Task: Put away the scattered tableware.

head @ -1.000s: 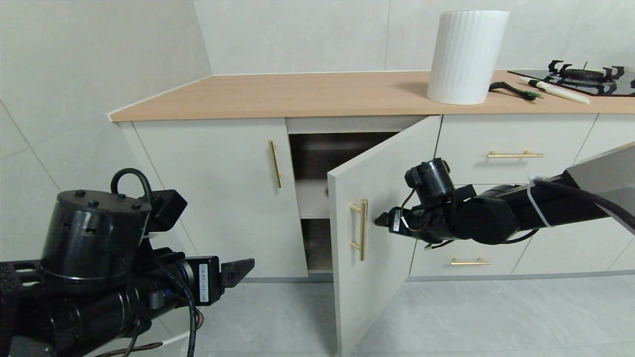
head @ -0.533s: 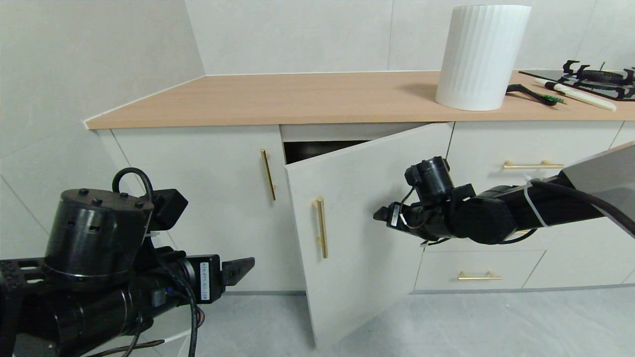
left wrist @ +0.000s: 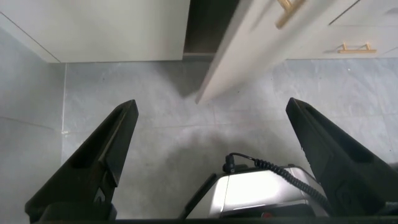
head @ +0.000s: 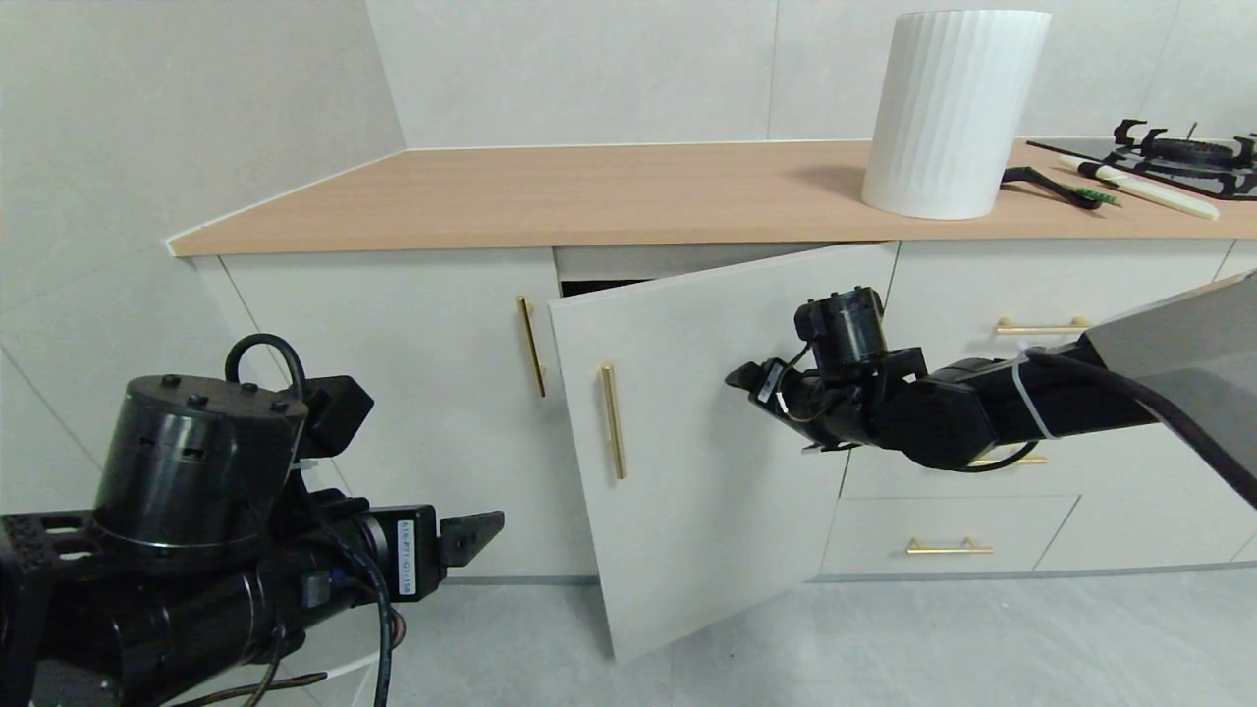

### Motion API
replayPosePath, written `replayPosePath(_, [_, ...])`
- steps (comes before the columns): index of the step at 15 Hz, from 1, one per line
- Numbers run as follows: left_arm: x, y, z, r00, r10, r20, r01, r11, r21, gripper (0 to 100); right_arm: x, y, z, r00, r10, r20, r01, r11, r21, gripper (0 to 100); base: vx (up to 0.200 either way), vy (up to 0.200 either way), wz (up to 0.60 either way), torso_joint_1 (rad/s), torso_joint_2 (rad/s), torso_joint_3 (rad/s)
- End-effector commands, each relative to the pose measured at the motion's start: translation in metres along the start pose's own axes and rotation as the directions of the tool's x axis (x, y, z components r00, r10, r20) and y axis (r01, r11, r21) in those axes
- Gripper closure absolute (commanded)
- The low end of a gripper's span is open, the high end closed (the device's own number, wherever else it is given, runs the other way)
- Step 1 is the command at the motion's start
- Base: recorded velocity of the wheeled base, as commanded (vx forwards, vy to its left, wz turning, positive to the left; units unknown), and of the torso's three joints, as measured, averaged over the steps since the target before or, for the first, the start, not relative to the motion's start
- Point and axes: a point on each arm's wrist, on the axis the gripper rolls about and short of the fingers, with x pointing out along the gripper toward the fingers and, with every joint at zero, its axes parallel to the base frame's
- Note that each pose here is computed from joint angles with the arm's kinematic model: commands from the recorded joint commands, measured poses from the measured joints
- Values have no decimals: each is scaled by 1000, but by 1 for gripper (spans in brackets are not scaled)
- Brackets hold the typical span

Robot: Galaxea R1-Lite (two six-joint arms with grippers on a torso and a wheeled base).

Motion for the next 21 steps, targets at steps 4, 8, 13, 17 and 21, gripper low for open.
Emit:
replayPosePath(4, [2,0,-1,1000,2,-6,-2,1000,0,0,32,-18,16,997,-15,81,9,997,83,0,0,0,0,0,0,0])
replayPosePath(8, [3,-1,-1,1000,5,-12,-5,1000,0,0,48,-24,19,985,-77,151,63,993,100,0,0,0,0,0,0,0])
replayPosePath(13, [5,-1,-2,1000,8,-17,-8,1000,1,0,63,-31,21,970,-130,204,108,988,112,0,0,0,0,0,0,0])
replayPosePath(17, [5,-1,-2,1000,8,-17,-8,1000,1,0,69,-35,24,962,-149,228,124,985,121,0,0,0,0,0,0,0])
replayPosePath(21, [5,-1,-2,1000,6,-14,-6,1000,1,0,67,-35,27,959,-155,238,129,984,122,0,0,0,0,0,0,0])
